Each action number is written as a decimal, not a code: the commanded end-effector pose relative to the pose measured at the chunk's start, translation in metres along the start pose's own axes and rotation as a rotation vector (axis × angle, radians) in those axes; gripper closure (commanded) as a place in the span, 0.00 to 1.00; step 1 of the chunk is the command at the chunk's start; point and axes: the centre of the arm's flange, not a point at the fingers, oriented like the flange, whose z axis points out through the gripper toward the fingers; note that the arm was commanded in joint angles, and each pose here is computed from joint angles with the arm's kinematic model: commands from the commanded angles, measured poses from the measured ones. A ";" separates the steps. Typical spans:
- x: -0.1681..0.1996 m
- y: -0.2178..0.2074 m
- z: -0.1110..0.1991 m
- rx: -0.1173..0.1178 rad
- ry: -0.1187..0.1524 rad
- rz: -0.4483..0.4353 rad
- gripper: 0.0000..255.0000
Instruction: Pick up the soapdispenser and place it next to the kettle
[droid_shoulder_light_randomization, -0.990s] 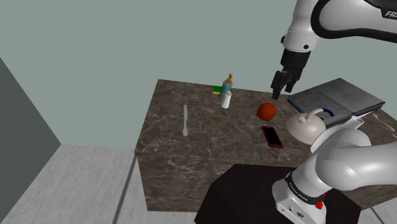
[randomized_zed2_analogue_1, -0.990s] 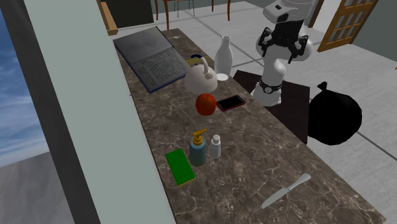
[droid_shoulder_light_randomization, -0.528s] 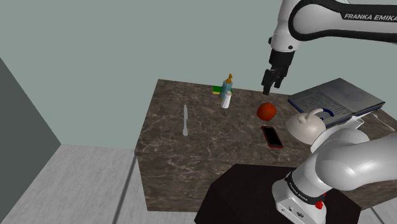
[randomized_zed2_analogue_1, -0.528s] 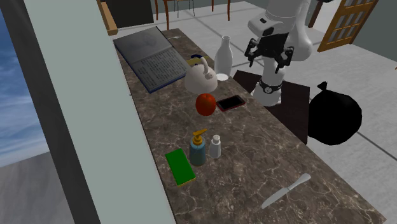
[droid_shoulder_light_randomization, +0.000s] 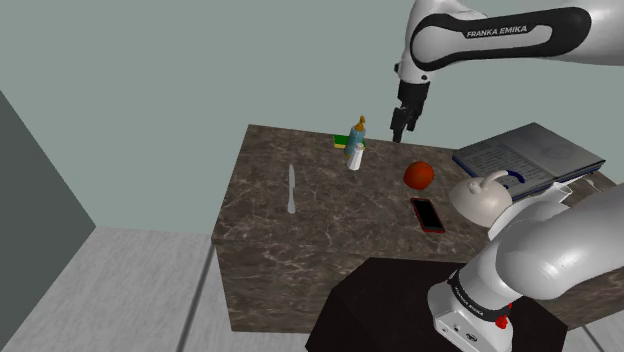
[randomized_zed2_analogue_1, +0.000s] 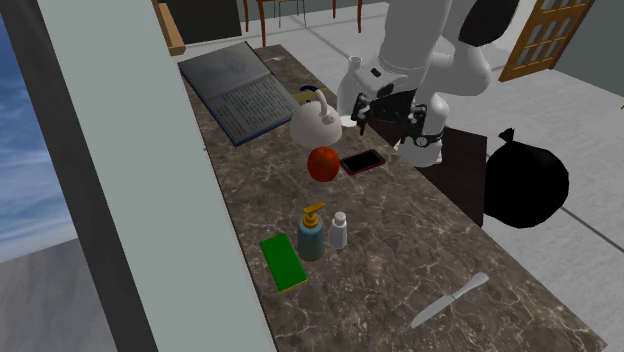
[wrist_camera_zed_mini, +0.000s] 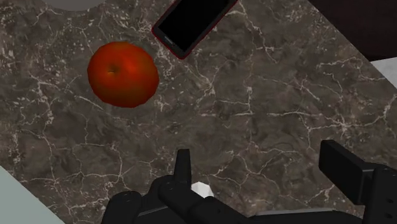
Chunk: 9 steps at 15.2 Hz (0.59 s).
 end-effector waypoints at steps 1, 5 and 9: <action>0.024 0.013 0.005 -0.009 -0.001 -0.032 0.00; 0.069 0.034 0.017 -0.025 -0.004 -0.091 0.00; 0.116 0.052 0.030 -0.041 -0.007 -0.151 0.00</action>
